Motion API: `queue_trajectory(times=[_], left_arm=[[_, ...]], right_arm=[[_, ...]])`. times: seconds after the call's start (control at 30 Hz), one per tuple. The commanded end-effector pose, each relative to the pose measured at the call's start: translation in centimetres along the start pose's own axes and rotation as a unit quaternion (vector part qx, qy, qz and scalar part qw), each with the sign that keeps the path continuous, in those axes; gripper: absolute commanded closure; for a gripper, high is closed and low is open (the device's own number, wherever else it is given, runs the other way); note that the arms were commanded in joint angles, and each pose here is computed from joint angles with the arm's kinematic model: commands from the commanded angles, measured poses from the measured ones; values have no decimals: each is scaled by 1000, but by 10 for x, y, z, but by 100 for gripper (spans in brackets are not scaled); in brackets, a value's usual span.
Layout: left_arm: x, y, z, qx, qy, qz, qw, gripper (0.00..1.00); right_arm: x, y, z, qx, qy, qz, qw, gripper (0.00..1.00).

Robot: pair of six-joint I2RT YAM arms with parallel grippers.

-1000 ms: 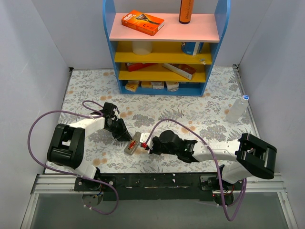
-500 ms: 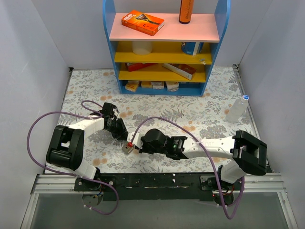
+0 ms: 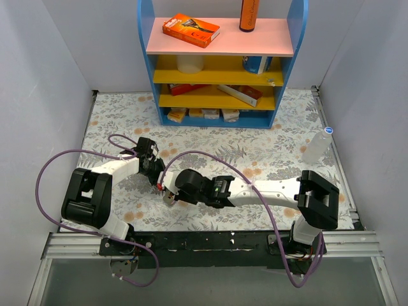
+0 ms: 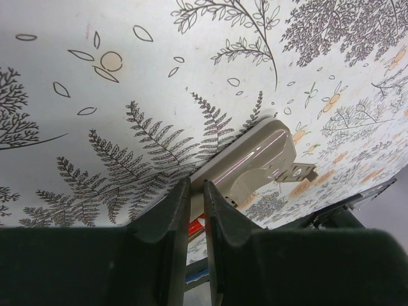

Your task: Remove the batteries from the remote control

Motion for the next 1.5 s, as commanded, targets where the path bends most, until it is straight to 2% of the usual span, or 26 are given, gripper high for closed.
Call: queue_trajectory(times=[0.0, 0.1, 0.13, 0.2, 0.27, 0.3, 0.37, 0.43, 0.57, 0.7, 0.83, 0.87, 0.9, 0.97, 1.07, 1.13, 1.23, 1.27, 1.37, 1.47], left_arm=[[14, 1, 4, -18, 2, 27, 999, 87], [14, 0, 5, -17, 2, 28, 999, 87], [14, -1, 5, -17, 2, 30, 999, 87], [14, -3, 6, -17, 3, 34, 999, 88], [15, -4, 7, -15, 4, 39, 999, 88], [15, -5, 7, -15, 4, 40, 999, 88], [14, -6, 7, -13, 4, 41, 999, 88], [15, -6, 6, -9, 4, 43, 999, 88], [17, -6, 4, 10, 6, 45, 999, 88], [15, -5, 3, 11, 6, 41, 999, 88], [12, -2, -1, 22, 3, 32, 999, 86], [8, 0, -4, 24, -3, 23, 999, 83], [5, 5, -5, 20, -12, 12, 1000, 74], [-5, 15, -10, 7, -31, -22, 999, 67], [-13, 33, -16, -14, -58, -67, 996, 60], [-19, 44, -21, -13, -74, -90, 993, 57], [-20, 50, -24, -11, -87, -99, 991, 56], [-19, 49, -23, -14, -87, -98, 991, 56], [-15, 41, -19, -11, -78, -74, 994, 56], [-11, 27, -10, -33, -59, -33, 997, 64]], right_arm=[[30, -15, -18, 77, 1, 70, 995, 99], [39, -15, -17, 83, -17, 57, 995, 99], [55, -15, -18, 85, -20, 65, 994, 99], [54, -10, -18, 80, -38, 23, 996, 99], [76, -4, -20, 81, -46, 15, 996, 99], [73, -5, -19, 78, -57, -29, 995, 99], [92, -1, -21, 76, -61, -45, 994, 99], [89, 2, -21, 74, -78, -95, 990, 99], [100, 2, -22, 79, -88, -109, 987, 99], [88, 3, -22, 74, -81, -121, 987, 99], [78, 5, -23, 76, -68, -117, 988, 99], [77, 6, -23, 75, -67, -114, 988, 99], [76, 7, -23, 75, -67, -114, 988, 99], [70, 12, -24, 79, -70, -109, 988, 99], [59, 18, -24, 82, -88, -102, 988, 99], [63, 21, -23, 85, -94, -67, 990, 99], [59, 26, -20, 71, -112, -50, 990, 99], [56, 26, -16, 42, -113, -48, 992, 99], [62, 27, -12, 26, -104, 3, 994, 99], [61, 26, -12, 29, -99, 31, 994, 99]])
Point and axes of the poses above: each gripper's point midway between its finger pads, its own y axis back along the fingers, its own z axis along the line the jaws close on, x = y × z, the point moved 10 cm from there along y, back along the fingers, and after that the axes turned 15 degrees about -y, right-handed, at the moved point
